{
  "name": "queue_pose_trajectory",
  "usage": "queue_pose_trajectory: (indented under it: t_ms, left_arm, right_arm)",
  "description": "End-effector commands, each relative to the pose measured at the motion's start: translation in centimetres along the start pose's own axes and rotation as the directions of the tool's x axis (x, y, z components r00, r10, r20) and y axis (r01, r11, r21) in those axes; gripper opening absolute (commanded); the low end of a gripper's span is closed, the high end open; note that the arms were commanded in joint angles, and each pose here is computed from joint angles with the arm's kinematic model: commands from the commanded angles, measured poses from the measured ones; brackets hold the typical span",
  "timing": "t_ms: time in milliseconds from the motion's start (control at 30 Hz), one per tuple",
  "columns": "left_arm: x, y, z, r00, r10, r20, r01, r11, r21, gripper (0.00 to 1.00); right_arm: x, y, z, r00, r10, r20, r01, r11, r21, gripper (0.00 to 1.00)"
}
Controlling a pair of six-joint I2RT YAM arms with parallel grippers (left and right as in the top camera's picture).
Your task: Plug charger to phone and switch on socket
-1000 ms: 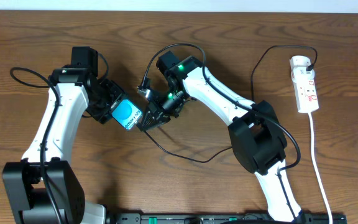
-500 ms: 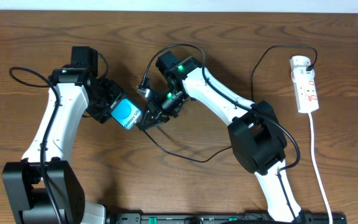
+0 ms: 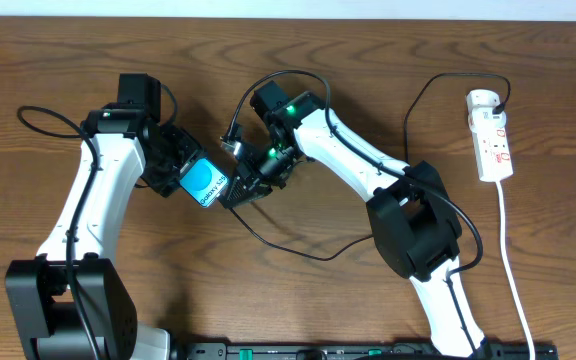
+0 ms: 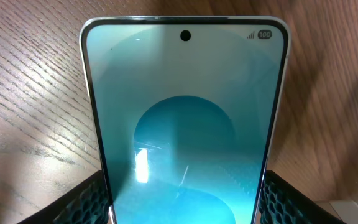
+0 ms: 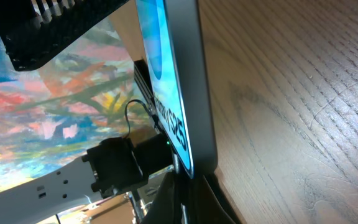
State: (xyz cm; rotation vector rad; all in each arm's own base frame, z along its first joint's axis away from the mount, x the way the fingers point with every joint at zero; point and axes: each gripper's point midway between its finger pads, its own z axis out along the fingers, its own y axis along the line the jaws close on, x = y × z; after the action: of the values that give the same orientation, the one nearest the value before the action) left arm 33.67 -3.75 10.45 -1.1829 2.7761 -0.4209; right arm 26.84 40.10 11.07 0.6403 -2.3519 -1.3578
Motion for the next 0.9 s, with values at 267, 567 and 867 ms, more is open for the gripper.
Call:
queue_pose_trajectory:
  t_ms: [267, 567, 867]
  left_arm:
    - [1.59, -1.28, -0.47, 0.998, 0.013, -0.057, -0.01, 0.999, 0.046, 0.07]
    - [1.58, -1.28, -0.47, 0.998, 0.013, -0.057, -0.01, 0.999, 0.046, 0.07]
    - [1.56, -1.28, -0.47, 0.998, 0.013, -0.056, -0.01, 0.999, 0.047, 0.07]
  right_arm:
    - [-0.68, -0.02, 0.3, 1.0, -0.002, 0.014, 0.002, 1.0, 0.001, 0.01]
    - [-0.67, -0.02, 0.3, 1.0, -0.002, 0.014, 0.002, 1.0, 0.001, 0.01]
    - [-0.64, -0.02, 0.31, 1.0, -0.001, 0.013, 0.001, 1.0, 0.001, 0.01]
